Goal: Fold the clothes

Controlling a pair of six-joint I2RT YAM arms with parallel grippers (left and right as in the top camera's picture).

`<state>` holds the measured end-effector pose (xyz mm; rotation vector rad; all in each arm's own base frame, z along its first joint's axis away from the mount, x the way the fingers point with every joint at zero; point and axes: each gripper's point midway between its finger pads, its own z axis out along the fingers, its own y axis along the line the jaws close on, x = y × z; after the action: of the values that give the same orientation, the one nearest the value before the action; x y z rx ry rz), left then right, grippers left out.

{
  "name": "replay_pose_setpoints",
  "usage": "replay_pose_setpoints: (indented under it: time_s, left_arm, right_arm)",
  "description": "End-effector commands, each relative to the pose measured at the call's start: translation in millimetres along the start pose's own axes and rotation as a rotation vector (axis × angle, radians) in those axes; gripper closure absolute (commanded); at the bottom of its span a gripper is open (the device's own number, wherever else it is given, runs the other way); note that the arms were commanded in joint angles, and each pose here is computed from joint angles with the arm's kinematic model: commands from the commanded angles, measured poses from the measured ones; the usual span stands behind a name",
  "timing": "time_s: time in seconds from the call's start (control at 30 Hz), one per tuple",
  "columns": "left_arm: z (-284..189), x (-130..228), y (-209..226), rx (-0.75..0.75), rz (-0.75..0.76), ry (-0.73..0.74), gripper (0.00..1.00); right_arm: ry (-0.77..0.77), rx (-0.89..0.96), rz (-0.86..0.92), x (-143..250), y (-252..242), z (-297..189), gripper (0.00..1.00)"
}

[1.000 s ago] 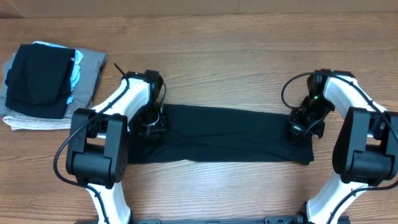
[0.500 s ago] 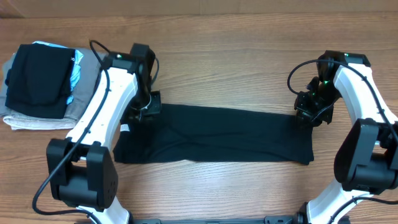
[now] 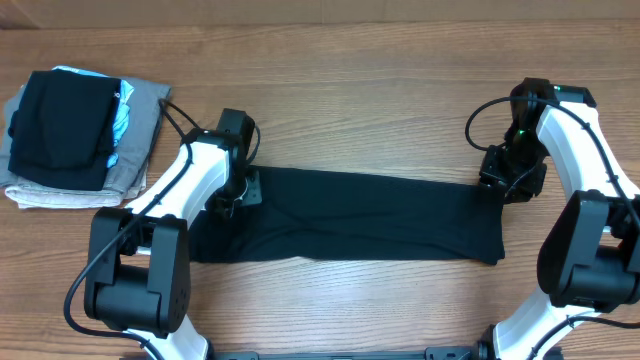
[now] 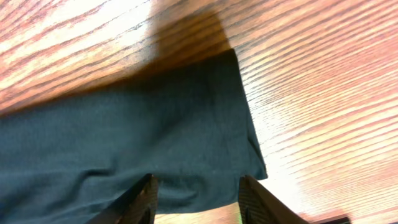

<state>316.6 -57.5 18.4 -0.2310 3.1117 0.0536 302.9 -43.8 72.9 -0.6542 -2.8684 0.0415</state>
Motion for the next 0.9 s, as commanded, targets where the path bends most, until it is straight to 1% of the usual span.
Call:
replay_pose_setpoints:
  time_s: [0.0,0.17,0.37,0.47,0.57,0.73,0.8,0.87]
  left_arm:
    - [6.9,-9.5,4.5,-0.021,0.0,-0.042,0.96]
    - [21.6,-24.2,4.5,-0.042,0.002,-0.081,0.96]
    - [38.3,-31.4,8.2,-0.075,0.014,-0.088,0.96]
    - [33.8,-37.1,7.6,-0.071,0.025,-0.102,0.96]
    - [13.5,-51.2,3.1,-0.063,0.033,-0.126,0.96]
    - [-44.4,-65.4,-7.8,-0.014,0.029,-0.126,0.96]
    - [-67.1,-64.1,-13.5,0.023,0.012,-0.111,0.96]
    - [-81.1,-52.9,-22.1,0.072,0.018,-0.055,0.96]
  right_arm:
    - [-0.05,0.005,0.026,-7.5,-2.7,-9.8,0.53]
    - [-0.049,0.005,0.026,-7.4,-2.9,-9.8,0.52]
    - [-0.049,0.004,0.034,-8.0,-5.2,-9.8,0.51]
    - [-0.048,0.001,0.049,-9.6,-9.9,-9.7,0.51]
    - [-0.047,-0.002,0.065,-10.7,-14.7,-9.6,0.51]
    - [-0.046,-0.004,0.076,-11.7,-18.0,-9.5,0.5]
    - [-0.046,-0.004,0.076,-11.6,-18.0,-9.5,0.5]
    - [-0.046,-0.004,0.076,-11.6,-18.0,-9.5,0.5]
